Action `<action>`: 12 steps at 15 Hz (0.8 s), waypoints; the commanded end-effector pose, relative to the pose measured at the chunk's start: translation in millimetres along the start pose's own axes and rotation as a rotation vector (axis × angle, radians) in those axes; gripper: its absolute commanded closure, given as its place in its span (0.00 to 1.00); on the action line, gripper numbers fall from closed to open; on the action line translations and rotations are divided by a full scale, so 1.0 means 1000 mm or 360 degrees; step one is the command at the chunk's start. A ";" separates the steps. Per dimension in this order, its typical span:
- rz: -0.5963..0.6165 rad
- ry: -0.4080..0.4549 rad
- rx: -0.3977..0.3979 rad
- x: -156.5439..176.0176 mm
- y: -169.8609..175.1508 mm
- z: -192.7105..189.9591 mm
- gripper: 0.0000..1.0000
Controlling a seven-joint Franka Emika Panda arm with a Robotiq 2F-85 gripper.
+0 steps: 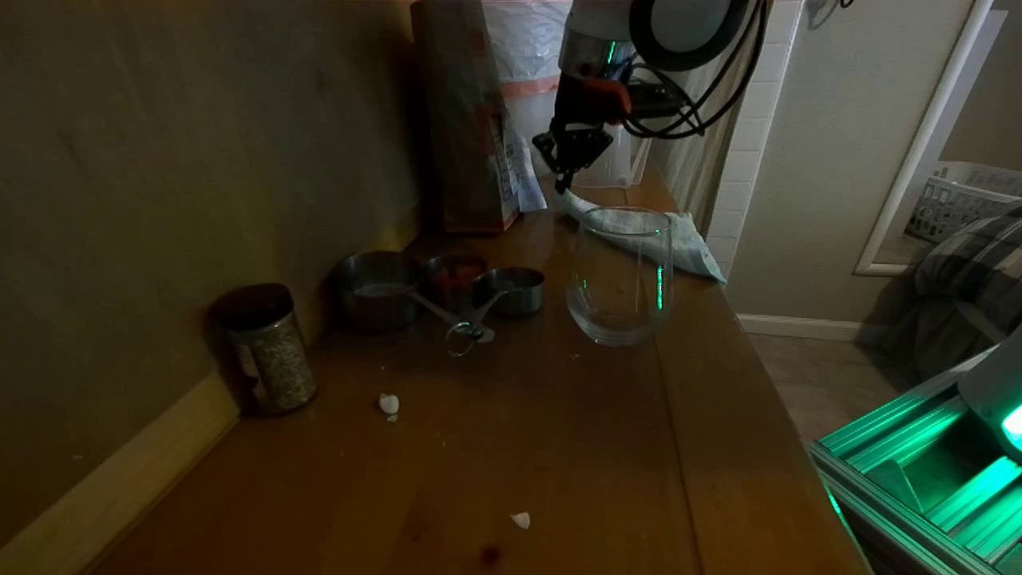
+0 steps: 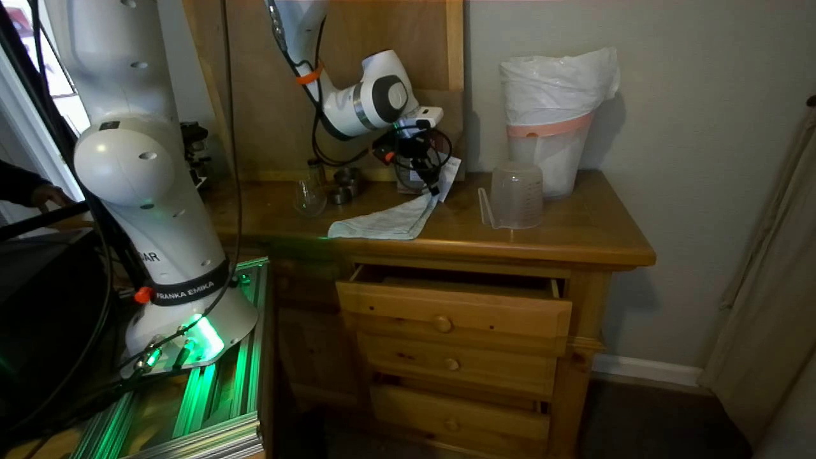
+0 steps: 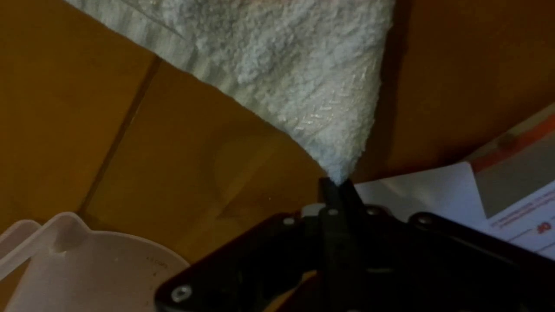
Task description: Fold the towel on the table
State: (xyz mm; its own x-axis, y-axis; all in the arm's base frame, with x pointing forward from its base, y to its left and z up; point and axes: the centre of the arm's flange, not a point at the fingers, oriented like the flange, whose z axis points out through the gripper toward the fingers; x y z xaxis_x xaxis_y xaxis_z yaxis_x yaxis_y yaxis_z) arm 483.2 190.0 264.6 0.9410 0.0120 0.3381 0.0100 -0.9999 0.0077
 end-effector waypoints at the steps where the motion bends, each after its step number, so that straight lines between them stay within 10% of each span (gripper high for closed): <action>1: 0.0094 0.0041 -0.0003 -0.007 0.017 -0.034 0.97; 12: 0.0286 0.0259 -0.0051 0.000 0.029 -0.092 0.97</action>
State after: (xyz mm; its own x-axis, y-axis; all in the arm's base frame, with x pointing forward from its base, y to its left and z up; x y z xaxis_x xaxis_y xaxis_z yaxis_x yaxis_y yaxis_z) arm 470.9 163.8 343.6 0.8691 -0.1430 0.4736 -0.1336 -0.9896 -0.0537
